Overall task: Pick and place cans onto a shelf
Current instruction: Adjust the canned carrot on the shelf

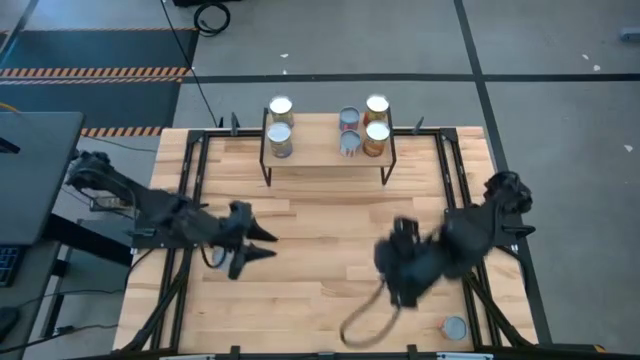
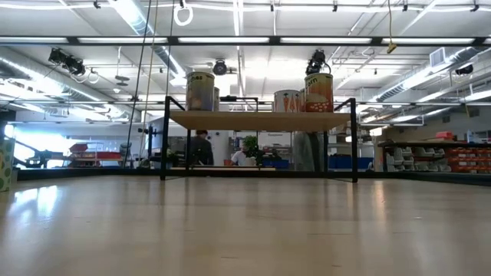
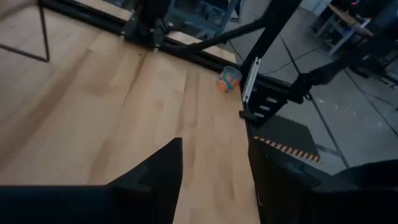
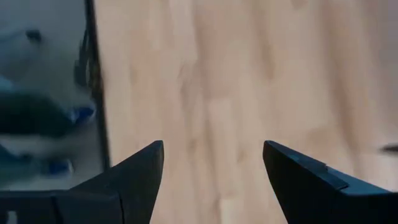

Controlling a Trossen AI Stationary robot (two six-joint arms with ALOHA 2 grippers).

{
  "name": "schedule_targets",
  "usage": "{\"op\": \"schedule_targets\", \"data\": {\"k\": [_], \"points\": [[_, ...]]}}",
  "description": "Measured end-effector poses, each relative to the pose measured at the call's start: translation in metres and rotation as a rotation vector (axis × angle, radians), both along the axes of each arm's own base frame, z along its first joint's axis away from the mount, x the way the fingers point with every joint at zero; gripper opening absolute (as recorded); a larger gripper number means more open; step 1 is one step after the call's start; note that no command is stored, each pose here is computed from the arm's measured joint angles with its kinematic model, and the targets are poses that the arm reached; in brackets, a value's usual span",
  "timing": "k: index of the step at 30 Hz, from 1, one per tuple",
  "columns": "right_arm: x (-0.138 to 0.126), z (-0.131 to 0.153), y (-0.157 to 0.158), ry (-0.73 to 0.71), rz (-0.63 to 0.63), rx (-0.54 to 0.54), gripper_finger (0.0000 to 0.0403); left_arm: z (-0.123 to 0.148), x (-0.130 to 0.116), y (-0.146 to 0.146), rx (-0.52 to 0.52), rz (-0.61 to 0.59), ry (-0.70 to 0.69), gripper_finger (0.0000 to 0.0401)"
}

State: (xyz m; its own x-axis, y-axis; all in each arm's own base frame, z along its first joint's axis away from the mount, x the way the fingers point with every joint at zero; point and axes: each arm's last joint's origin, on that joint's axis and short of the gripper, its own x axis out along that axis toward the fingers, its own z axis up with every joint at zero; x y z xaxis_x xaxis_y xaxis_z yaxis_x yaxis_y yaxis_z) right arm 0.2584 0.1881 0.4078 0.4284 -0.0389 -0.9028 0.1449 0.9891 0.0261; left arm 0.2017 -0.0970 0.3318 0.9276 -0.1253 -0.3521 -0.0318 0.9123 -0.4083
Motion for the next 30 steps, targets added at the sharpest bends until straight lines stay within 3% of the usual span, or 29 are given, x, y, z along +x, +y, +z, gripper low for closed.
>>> {"op": "schedule_targets", "data": {"k": [5, 9, 13, 18, 21, 25, 30], "points": [[-0.028, -0.055, 0.052, 0.195, 0.065, 0.06, 0.0283, -0.018, 0.016, -0.029, -0.045, 0.017, 0.031, 0.0187], [-0.057, -0.1, 0.073, 0.417, 0.071, 0.069, 0.03, -0.027, 0.027, -0.051, -0.095, 0.031, -0.005, 0.0187], [-0.071, -0.115, 0.075, 0.418, 0.053, 0.002, 0.0319, -0.032, 0.03, -0.065, -0.155, 0.092, -0.042, 0.0187], [-0.058, -0.087, 0.044, 0.189, -0.032, -0.115, 0.0319, -0.03, 0.03, -0.07, -0.213, 0.177, -0.099, 0.0187], [-0.044, -0.066, 0.017, 0.103, -0.023, -0.167, 0.0315, -0.022, 0.033, -0.068, -0.22, 0.201, -0.18, 0.0187], [-0.022, -0.045, -0.026, 0.028, 0.013, -0.275, 0.0314, -0.014, 0.041, -0.059, -0.186, 0.226, -0.25, 0.0187], [0.013, -0.037, -0.09, 0.034, 0.065, -0.379, 0.0313, -0.013, 0.052, -0.039, -0.11, 0.286, -0.259, 0.0187]]}}
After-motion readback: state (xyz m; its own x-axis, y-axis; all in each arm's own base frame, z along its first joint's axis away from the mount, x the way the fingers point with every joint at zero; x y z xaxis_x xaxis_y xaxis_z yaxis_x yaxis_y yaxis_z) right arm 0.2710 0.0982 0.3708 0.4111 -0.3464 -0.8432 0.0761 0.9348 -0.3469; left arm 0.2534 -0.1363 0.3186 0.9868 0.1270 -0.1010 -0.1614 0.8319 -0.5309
